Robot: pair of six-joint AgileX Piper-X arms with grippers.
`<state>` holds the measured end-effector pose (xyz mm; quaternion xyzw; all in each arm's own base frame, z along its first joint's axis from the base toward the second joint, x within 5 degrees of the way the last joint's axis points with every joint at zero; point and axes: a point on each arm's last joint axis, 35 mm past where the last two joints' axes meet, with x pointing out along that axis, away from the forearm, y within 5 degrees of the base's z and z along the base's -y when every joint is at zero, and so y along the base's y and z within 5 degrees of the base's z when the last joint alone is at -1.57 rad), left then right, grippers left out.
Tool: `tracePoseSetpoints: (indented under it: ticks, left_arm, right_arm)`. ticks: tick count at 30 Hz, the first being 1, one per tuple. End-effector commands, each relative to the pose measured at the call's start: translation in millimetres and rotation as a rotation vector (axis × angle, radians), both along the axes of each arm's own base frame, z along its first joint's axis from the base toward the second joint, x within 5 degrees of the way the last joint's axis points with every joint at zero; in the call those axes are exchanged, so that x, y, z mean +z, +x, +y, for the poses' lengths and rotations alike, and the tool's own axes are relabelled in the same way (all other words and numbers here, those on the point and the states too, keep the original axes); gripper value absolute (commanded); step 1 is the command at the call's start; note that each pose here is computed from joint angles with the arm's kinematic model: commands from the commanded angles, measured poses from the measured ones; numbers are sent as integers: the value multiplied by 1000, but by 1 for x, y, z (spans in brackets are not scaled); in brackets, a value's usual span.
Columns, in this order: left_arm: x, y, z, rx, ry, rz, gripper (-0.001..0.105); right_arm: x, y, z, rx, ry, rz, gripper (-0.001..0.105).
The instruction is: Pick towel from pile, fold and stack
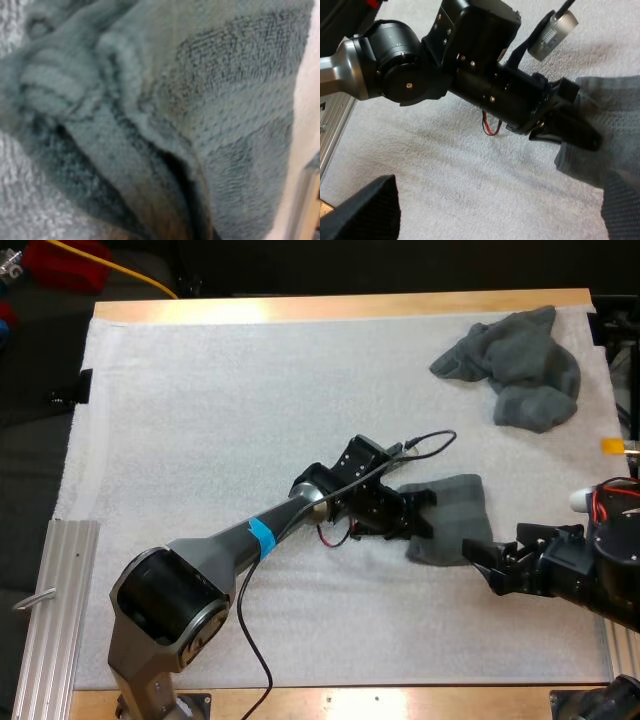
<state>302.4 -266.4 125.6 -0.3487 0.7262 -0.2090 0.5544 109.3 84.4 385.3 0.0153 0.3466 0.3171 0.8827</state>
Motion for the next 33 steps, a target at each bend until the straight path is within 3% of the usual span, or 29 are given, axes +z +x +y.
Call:
tracePoseSetpoints:
  ticks: [1,8,25,28,33]
  left_arm:
    - [6,-3,-1,-50,-11,-25,0]
    - [18,-3,30,-147,96,-115,0]
    - [85,8,140,-123,330,-283,0]
    - [90,8,161,-113,350,-278,0]
    - [89,6,189,-138,471,-249,0]
  right_arm:
    - [4,-2,-1,12,8,-16,79]
    - [5,-3,0,53,33,1,79]
    - [4,-2,2,63,45,20,79]
    - [4,-2,2,63,45,20,79]
    - [4,-2,2,63,45,20,79]
